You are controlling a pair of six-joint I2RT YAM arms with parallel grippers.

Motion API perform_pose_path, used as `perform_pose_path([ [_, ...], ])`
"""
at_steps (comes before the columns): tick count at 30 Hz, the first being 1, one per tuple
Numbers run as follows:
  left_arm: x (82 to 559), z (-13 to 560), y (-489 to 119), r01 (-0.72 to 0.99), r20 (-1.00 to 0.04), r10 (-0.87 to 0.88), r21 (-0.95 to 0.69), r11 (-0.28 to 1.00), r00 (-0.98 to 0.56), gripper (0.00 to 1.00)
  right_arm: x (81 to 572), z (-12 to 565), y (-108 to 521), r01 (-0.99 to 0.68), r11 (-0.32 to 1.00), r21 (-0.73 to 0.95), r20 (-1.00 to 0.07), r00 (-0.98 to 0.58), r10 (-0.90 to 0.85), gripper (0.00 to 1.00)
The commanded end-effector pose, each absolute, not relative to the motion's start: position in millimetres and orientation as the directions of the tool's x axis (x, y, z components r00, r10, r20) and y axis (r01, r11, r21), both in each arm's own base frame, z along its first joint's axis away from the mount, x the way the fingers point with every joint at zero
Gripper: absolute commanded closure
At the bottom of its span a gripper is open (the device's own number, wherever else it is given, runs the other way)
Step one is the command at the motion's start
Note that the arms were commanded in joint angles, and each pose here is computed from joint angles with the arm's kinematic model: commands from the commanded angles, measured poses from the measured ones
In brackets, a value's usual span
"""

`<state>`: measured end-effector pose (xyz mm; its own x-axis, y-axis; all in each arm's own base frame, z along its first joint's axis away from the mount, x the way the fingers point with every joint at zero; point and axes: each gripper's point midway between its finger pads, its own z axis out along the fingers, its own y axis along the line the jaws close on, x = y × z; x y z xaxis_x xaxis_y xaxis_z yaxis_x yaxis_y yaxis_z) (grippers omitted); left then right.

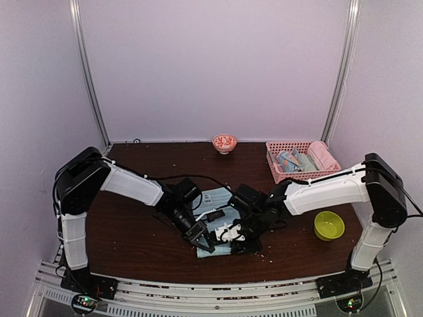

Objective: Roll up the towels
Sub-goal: Roll the towel at the center of the board.

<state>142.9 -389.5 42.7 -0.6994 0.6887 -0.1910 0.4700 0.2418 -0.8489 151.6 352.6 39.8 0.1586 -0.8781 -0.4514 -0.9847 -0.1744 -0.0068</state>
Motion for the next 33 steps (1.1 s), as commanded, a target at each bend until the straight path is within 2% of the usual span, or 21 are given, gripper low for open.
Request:
perform_pose_path([
  [1,143.1,46.7,-385.6,0.455,-0.168,0.694,-0.854,0.252,-0.700,1.00,143.6,27.9,329.3,-0.953,-0.114,0.280,-0.374,0.001,-0.927,0.98],
  [6,157.0,36.9,-388.1,0.475,-0.173,0.681,-0.833,0.284,-0.712,1.00,152.9,7.4,318.6,-0.874,-0.052,0.483,-0.288,-0.102,-0.952,0.99],
  [12,186.8,34.0,-372.5,0.487,-0.192,0.599,-0.786,0.381,-0.778,0.99,170.7,-11.8,313.5,-0.808,0.039,0.588,-0.225,-0.209,-0.952,0.99],
  [16,200.1,41.1,-362.5,0.539,-0.254,0.554,-0.717,0.442,-0.792,0.86,179.8,-17.9,316.0,-0.793,0.075,0.605,-0.194,-0.239,-0.952,0.99],
  [21,241.5,73.4,-343.5,0.663,-0.453,0.485,-0.485,0.571,-0.749,0.71,183.6,-32.6,313.9,-0.763,0.137,0.632,-0.105,-0.259,-0.960,0.99],
  [23,253.2,98.7,-341.0,0.751,-0.588,0.506,-0.300,0.588,-0.631,0.66,185.8,-40.2,313.4,-0.759,0.165,0.630,-0.077,-0.273,-0.959,0.99],
  [25,247.2,135.5,-349.1,0.827,-0.712,0.567,-0.036,0.561,-0.415,0.63,188.3,-47.2,312.6,-0.759,0.190,0.622,-0.054,-0.284,-0.957,0.99],
  [26,236.7,146.5,-356.6,0.852,-0.735,0.602,0.064,0.519,-0.312,0.61,190.0,-50.8,311.9,-0.760,0.202,0.618,-0.043,-0.290,-0.956,0.99],
  [28,208.4,152.5,-373.5,0.895,-0.726,0.677,0.216,0.391,-0.121,0.58,191.7,-55.2,312.0,-0.758,0.219,0.615,-0.029,-0.299,-0.954,0.99],
  [33,172.0,114.2,-392.2,0.949,-0.593,0.805,0.263,0.175,0.016,0.56,190.0,-60.7,312.6,-0.742,0.236,0.628,-0.012,-0.312,-0.950,0.99],
])
